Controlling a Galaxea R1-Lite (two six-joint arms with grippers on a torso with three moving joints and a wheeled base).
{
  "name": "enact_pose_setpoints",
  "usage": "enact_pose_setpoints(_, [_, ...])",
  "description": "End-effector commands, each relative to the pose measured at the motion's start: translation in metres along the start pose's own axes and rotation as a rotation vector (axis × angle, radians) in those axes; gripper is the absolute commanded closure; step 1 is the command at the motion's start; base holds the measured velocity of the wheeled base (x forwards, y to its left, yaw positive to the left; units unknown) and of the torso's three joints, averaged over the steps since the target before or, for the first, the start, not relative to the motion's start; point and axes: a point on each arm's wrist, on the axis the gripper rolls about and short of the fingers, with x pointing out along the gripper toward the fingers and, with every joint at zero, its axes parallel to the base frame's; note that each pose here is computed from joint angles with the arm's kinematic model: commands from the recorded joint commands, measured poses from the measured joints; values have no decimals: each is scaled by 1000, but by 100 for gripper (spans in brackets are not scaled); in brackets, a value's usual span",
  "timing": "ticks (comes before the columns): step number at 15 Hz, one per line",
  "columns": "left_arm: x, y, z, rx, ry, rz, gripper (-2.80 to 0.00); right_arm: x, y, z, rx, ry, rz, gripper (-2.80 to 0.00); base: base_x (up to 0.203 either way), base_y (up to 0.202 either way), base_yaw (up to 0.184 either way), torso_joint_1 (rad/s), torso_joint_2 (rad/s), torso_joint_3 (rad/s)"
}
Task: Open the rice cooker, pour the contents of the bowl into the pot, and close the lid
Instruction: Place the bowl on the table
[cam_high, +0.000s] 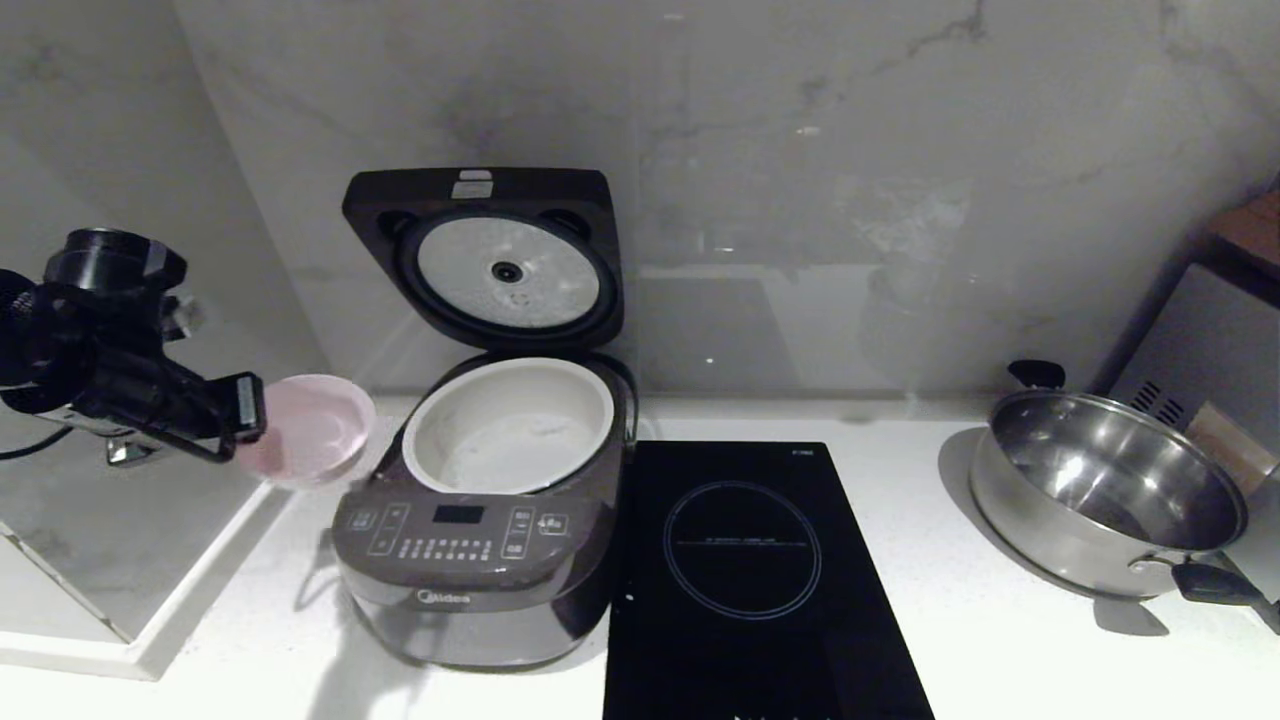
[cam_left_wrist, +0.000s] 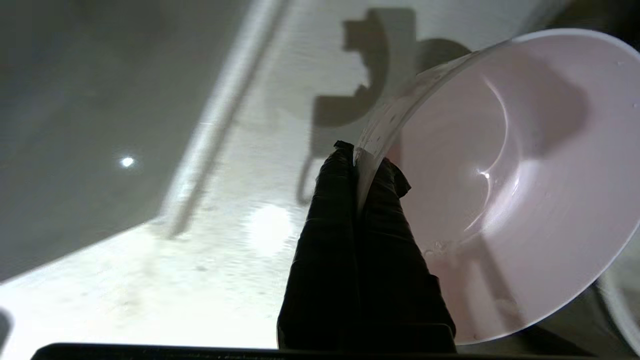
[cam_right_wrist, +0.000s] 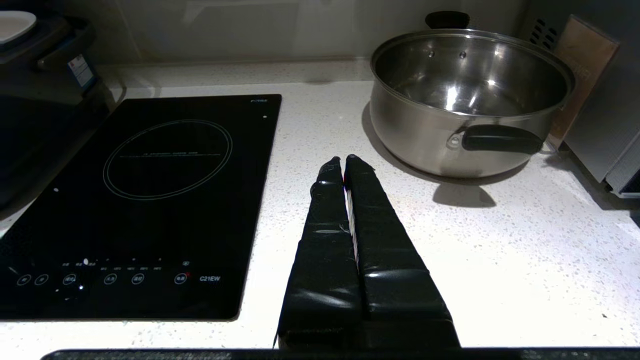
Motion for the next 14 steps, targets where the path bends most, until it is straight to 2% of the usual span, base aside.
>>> enact_pose_setpoints(1, [1, 16, 4, -25, -3, 42, 0, 0, 0, 0, 0, -2, -1, 0, 0, 0, 0, 0, 0, 0])
enact_pose_setpoints(3, [3, 25, -5, -6, 31, 65, 0, 0, 0, 0, 0, -2, 0, 0, 0, 0, 0, 0, 0, 0])
enact_pose_setpoints(8, [4, 35, -49, 57, 163, 85, 0, 0, 0, 0, 0, -2, -1, 0, 0, 0, 0, 0, 0, 0])
enact_pose_setpoints(12, [5, 57, -70, 1, 230, 135, 0, 0, 0, 0, 0, -2, -1, 0, 0, 0, 0, 0, 0, 0])
enact_pose_setpoints(14, [2, 63, -87, 8, 267, 144, 0, 0, 0, 0, 0, -1, 0, 0, 0, 0, 0, 0, 0, 0])
